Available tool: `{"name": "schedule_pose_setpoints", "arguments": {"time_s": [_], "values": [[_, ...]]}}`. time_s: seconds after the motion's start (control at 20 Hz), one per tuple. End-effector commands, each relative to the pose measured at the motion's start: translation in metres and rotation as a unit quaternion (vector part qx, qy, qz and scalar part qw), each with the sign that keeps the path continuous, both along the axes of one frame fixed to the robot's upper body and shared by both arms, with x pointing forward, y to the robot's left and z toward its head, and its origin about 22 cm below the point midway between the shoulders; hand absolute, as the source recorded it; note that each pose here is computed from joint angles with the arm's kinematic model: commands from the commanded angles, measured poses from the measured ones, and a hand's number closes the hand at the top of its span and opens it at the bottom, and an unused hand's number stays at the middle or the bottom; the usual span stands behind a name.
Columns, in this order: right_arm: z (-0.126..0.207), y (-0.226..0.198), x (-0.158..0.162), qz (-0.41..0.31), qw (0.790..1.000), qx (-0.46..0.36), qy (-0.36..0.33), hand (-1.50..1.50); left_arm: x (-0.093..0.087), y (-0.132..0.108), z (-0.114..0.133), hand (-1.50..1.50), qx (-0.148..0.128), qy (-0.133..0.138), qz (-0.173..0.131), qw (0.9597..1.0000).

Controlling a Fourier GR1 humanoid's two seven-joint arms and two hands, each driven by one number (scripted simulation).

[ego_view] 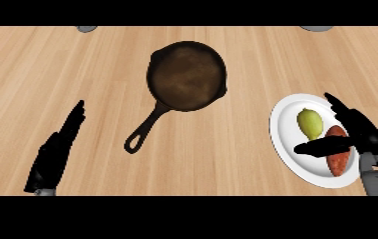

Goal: Pick the lemon from the plate and place it in the pan

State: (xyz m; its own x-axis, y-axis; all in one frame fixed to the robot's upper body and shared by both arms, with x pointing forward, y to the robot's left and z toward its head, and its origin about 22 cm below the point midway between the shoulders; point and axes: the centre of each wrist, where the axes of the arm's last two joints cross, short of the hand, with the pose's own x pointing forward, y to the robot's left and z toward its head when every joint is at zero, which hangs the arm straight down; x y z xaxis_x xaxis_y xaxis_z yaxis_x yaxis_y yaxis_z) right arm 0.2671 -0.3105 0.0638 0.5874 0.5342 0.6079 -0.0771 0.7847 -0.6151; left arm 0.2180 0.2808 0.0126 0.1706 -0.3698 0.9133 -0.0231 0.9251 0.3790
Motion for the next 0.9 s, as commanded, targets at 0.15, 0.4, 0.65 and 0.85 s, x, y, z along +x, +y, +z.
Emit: {"name": "schedule_pose_setpoints", "arguments": {"time_s": [0.15,0.4,0.65,0.85], "values": [[-0.014,0.013,0.016,0.001,1.0,0.003,0.003,-1.5,0.009,0.002,-0.001,0.0,-0.001,0.002,-0.009,1.0],[-0.035,0.0,0.004,0.006,1.0,-0.005,0.009,-1.5,-0.001,-0.001,-0.008,0.0,0.004,0.004,-0.002,1.0],[-0.042,0.006,0.017,-0.001,1.0,0.009,0.004,-1.5,0.019,0.007,-0.009,0.0,-0.006,0.002,0.001,1.0],[-0.059,0.0,0.025,-0.008,0.999,0.014,-0.04,1.5,0.0,0.022,-0.032,0.0,-0.001,0.005,-0.005,1.0]]}}
